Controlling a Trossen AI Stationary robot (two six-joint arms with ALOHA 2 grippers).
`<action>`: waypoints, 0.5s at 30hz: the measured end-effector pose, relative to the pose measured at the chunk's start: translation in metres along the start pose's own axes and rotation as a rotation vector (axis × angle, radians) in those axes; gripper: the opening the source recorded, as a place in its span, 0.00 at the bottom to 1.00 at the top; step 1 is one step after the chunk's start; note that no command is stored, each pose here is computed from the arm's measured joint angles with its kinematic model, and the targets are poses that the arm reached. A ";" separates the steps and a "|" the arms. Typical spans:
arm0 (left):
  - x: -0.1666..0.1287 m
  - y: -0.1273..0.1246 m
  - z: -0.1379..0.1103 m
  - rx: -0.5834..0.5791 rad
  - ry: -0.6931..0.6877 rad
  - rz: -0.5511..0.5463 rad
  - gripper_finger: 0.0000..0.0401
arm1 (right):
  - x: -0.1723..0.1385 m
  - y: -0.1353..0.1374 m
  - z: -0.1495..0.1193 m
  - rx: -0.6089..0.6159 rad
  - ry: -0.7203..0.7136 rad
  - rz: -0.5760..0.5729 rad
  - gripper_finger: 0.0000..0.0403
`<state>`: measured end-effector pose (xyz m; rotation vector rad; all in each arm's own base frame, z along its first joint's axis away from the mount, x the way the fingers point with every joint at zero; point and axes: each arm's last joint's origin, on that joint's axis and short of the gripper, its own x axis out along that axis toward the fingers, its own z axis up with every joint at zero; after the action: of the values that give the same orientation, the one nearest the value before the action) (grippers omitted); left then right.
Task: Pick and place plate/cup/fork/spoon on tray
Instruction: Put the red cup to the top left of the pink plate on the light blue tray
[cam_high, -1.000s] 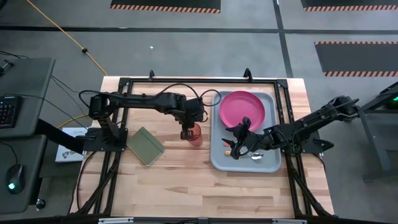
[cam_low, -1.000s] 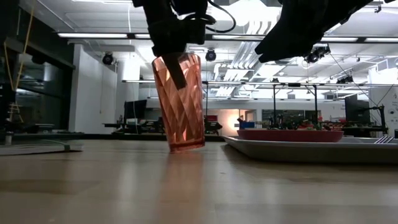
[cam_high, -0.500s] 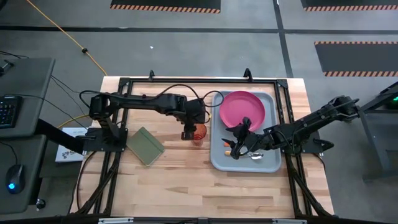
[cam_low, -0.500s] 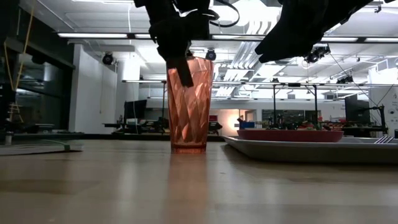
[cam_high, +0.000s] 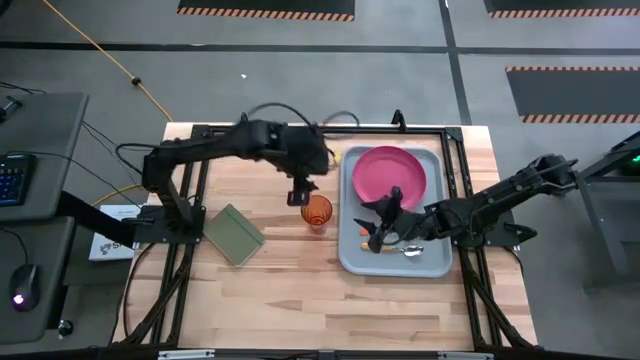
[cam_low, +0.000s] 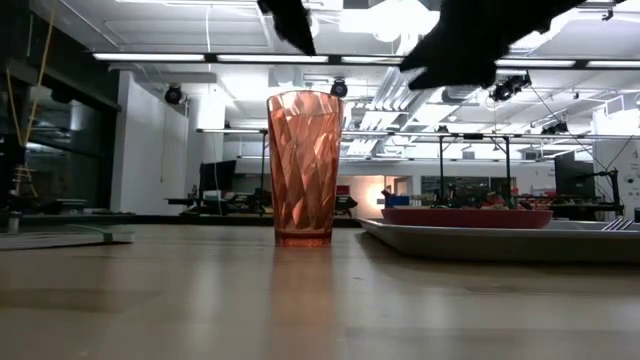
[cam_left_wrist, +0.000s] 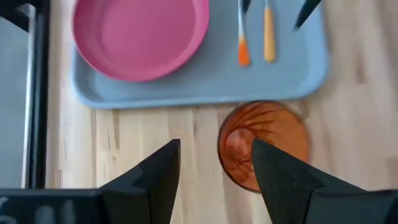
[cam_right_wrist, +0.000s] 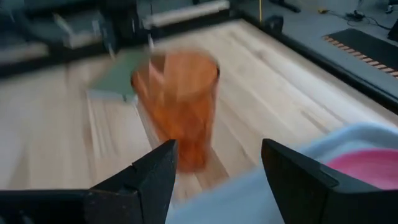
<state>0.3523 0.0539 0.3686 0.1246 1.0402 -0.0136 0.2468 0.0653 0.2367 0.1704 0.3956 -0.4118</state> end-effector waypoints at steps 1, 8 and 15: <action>-0.012 0.002 -0.002 -0.016 -0.031 -0.009 0.47 | 0.002 -0.001 0.005 0.021 -0.027 0.008 0.56; -0.062 -0.003 -0.039 -0.095 -0.319 -0.063 0.47 | 0.016 -0.014 0.059 0.072 -0.030 0.003 0.56; -0.056 -0.033 -0.108 -0.172 -0.641 -0.070 0.47 | 0.047 -0.008 0.093 0.068 0.115 -0.070 0.56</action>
<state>0.2283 0.0302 0.3596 -0.0726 0.4019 -0.0259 0.3148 0.0194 0.3019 0.2479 0.5021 -0.4857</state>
